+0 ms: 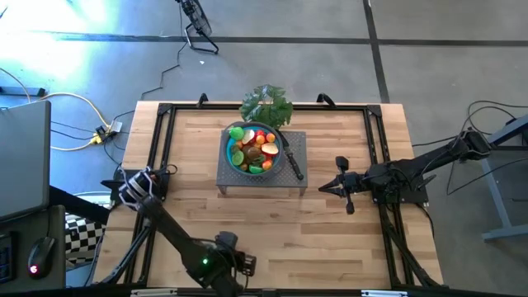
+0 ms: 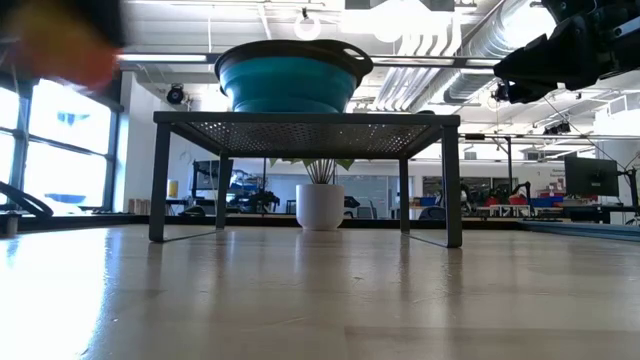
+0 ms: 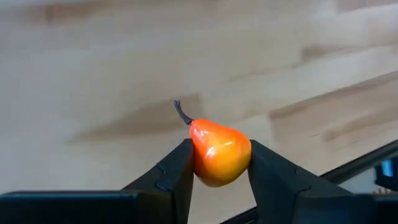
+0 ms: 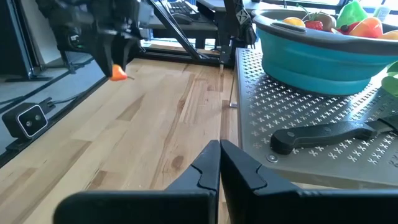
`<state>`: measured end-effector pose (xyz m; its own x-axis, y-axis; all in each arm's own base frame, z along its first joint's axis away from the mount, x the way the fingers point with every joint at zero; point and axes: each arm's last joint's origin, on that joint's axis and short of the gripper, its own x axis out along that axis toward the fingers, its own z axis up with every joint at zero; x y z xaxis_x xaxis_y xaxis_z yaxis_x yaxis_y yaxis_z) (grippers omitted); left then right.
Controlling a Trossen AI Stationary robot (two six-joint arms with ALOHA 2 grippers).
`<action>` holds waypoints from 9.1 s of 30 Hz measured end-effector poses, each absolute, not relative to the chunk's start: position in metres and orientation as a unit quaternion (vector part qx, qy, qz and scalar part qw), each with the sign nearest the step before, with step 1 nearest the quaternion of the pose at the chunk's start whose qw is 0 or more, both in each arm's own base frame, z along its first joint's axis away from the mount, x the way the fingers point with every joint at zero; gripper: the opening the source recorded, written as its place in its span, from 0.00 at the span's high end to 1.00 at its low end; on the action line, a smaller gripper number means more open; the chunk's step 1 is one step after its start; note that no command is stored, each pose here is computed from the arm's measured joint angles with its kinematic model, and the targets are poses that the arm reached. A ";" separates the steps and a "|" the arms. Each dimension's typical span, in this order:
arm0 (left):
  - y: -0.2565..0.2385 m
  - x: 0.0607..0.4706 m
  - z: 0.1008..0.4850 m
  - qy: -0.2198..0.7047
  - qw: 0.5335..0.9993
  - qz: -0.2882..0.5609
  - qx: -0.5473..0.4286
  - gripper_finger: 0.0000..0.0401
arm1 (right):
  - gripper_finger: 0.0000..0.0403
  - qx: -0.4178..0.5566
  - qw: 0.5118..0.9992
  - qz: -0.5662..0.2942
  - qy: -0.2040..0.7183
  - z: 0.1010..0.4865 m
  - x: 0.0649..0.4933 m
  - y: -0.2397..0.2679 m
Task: Pick & Place Fruit
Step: Put the pear into the blue strainer bowl on the shelf, then return to Home Position
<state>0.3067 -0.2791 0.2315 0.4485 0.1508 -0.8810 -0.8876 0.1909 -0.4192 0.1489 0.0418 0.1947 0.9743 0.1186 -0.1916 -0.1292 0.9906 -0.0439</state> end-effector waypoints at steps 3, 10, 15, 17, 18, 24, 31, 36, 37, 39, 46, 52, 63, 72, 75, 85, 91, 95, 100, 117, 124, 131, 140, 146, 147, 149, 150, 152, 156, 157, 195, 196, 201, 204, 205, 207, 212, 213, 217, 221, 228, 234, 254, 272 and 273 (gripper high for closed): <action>-0.265 0.313 0.244 0.351 0.706 0.368 -0.492 0.68 | 0.99 -0.028 0.993 0.062 0.095 0.195 0.149 0.042; -0.219 0.331 0.276 0.356 0.756 0.337 -0.434 0.68 | 0.99 -0.028 0.993 0.062 0.095 0.195 0.149 0.042; -0.183 0.335 0.308 0.348 0.787 0.310 -0.405 0.68 | 0.99 -0.029 0.993 0.062 0.095 0.195 0.149 0.042; -0.169 0.334 0.321 0.341 0.796 0.301 -0.398 0.68 | 0.99 -0.034 0.993 0.063 0.094 0.195 0.149 0.042; -0.162 0.332 0.328 0.337 0.801 0.297 -0.396 0.68 | 0.99 -0.035 0.993 0.063 0.094 0.195 0.149 0.042; -0.126 0.318 0.365 0.312 0.827 0.275 -0.378 0.68 | 0.99 -0.036 0.993 0.063 0.094 0.195 0.149 0.042; -0.085 0.306 0.391 0.295 0.852 0.274 -0.334 0.68 | 0.99 -0.035 0.993 0.063 0.094 0.195 0.149 0.042; -0.059 0.302 0.389 0.329 0.845 0.305 -0.290 0.68 | 0.99 -0.027 0.993 0.062 0.094 0.195 0.149 0.042; -0.053 0.301 0.387 0.341 0.838 0.314 -0.288 0.68 | 0.99 -0.027 0.993 0.062 0.094 0.195 0.149 0.042; -0.044 0.299 0.384 0.359 0.825 0.333 -0.284 0.68 | 0.99 -0.027 0.993 0.062 0.095 0.195 0.149 0.042; -0.028 0.302 0.382 0.360 0.815 0.355 -0.282 0.68 | 0.99 -0.040 0.993 0.056 0.093 0.195 0.149 0.041; -0.022 0.302 0.381 0.362 0.813 0.361 -0.278 0.66 | 0.99 -0.077 0.994 0.012 0.076 0.198 0.150 0.039; -0.022 0.302 0.382 0.364 0.818 0.359 -0.265 0.53 | 0.99 -0.084 0.995 0.000 0.049 0.204 0.150 0.038; -0.023 0.302 0.382 0.378 0.829 0.343 -0.230 0.63 | 0.99 -0.068 0.997 0.000 0.036 0.206 0.151 0.039; -0.023 0.303 0.382 0.381 0.835 0.334 -0.216 0.75 | 0.99 -0.053 0.998 0.000 0.043 0.205 0.151 0.038; -0.024 0.313 0.388 0.351 0.871 0.294 -0.178 0.96 | 0.99 -0.052 0.998 -0.002 0.044 0.205 0.151 0.038; -0.024 0.313 0.388 0.358 0.874 0.283 -0.163 0.93 | 0.99 -0.052 0.998 -0.013 0.044 0.205 0.150 0.038; -0.024 0.315 0.389 0.351 0.878 0.281 -0.167 0.93 | 0.99 -0.053 0.997 -0.033 0.045 0.205 0.150 0.037; -0.025 0.317 0.391 0.335 0.883 0.277 -0.174 0.93 | 0.99 -0.054 0.997 -0.026 0.050 0.204 0.150 0.037; -0.067 0.335 0.375 0.330 0.937 0.113 0.037 0.93 | 0.99 -0.022 0.998 -0.027 0.053 0.203 0.150 0.037; -0.097 0.331 0.378 0.310 0.946 0.018 0.094 0.93 | 0.99 -0.009 0.998 -0.022 0.053 0.203 0.150 0.037; -0.111 0.321 0.386 0.294 0.949 -0.012 0.118 0.93 | 0.99 0.009 0.998 0.025 0.056 0.202 0.150 0.040; -0.123 0.328 0.345 0.249 0.955 -0.101 0.126 0.93 | 0.99 0.010 0.997 0.040 0.059 0.202 0.150 0.041; -0.117 0.307 0.323 0.212 0.960 -0.143 0.114 0.93 | 0.99 0.011 0.997 0.039 0.065 0.201 0.150 0.041; -0.115 0.301 0.322 0.209 0.961 -0.143 0.115 0.93 | 0.99 0.011 0.997 0.039 0.065 0.201 0.150 0.041; -0.112 0.289 0.325 0.178 0.967 -0.144 0.109 0.93 | 0.99 0.011 0.997 0.039 0.067 0.200 0.150 0.041; -0.109 0.280 0.324 0.178 0.967 -0.144 0.108 0.93 | 0.99 0.011 0.997 0.039 0.067 0.200 0.150 0.041; -0.104 0.269 0.319 0.175 0.968 -0.145 0.108 0.93 | 0.99 0.012 0.997 0.038 0.067 0.201 0.150 0.041; -0.097 0.245 0.308 0.170 0.968 -0.147 0.109 0.93 | 0.99 0.014 0.997 0.036 0.066 0.201 0.149 0.040; -0.094 0.239 0.308 0.159 0.971 -0.143 0.107 0.93 | 0.99 0.014 0.997 0.035 0.066 0.201 0.149 0.040; -0.027 0.067 0.249 -0.040 0.979 -0.189 0.067 0.93 | 0.99 0.030 0.998 0.036 0.036 0.209 0.142 0.038; -0.027 0.065 0.246 -0.039 0.977 -0.197 0.073 0.93 | 0.99 0.030 0.998 0.036 0.036 0.209 0.142 0.038; -0.026 0.059 0.246 -0.042 0.970 -0.224 0.084 0.93 | 0.99 0.030 0.998 0.036 0.034 0.210 0.142 0.038; -0.028 0.059 0.244 -0.038 0.965 -0.246 0.085 0.93 | 0.99 0.032 0.998 0.036 0.029 0.211 0.142 0.038; -0.028 0.059 0.244 -0.039 0.964 -0.248 0.085 0.93 | 0.99 0.032 0.998 0.036 0.028 0.211 0.142 0.038; -0.029 0.063 0.237 -0.038 0.964 -0.248 0.090 0.93 | 0.99 0.033 0.998 0.036 0.024 0.212 0.141 0.038; -0.035 0.073 0.213 -0.035 0.959 -0.264 0.099 0.93 | 0.99 0.037 0.999 0.037 0.015 0.214 0.139 0.037; -0.035 0.075 0.209 -0.037 0.959 -0.264 0.096 0.93 | 0.99 0.038 0.999 0.037 0.013 0.215 0.139 0.037; -0.038 0.082 0.192 -0.027 0.962 -0.260 0.086 0.93 | 0.99 0.050 0.998 0.037 0.001 0.218 0.136 0.036; -0.039 0.084 0.185 -0.027 0.963 -0.259 0.067 0.93 | 0.99 0.062 0.997 0.042 -0.011 0.221 0.132 0.035; -0.040 0.087 0.174 -0.033 0.965 -0.255 0.056 0.93 | 0.99 0.067 0.997 0.042 -0.024 0.225 0.122 0.032; -0.040 0.088 0.173 -0.031 0.965 -0.255 0.056 0.93 | 0.99 0.072 0.996 0.038 -0.046 0.230 0.111 0.028; -0.037 0.089 0.170 -0.017 0.976 -0.210 0.060 0.93 | 0.99 0.078 0.994 -0.015 -0.072 0.232 0.075 0.013; -0.038 0.089 0.170 -0.017 0.976 -0.209 0.060 0.93 | 0.99 0.077 0.996 0.051 0.006 0.217 0.076 0.018; -0.038 0.089 0.170 -0.017 0.976 -0.209 0.060 0.93 | 0.99 0.077 0.996 0.051 0.007 0.214 0.077 0.018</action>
<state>0.0894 -0.0375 0.1702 0.9118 -0.4105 0.0086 0.4063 0.9051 0.1253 0.0774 0.0183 0.2143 0.9947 0.1027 -0.0056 -0.1007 0.9830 0.1537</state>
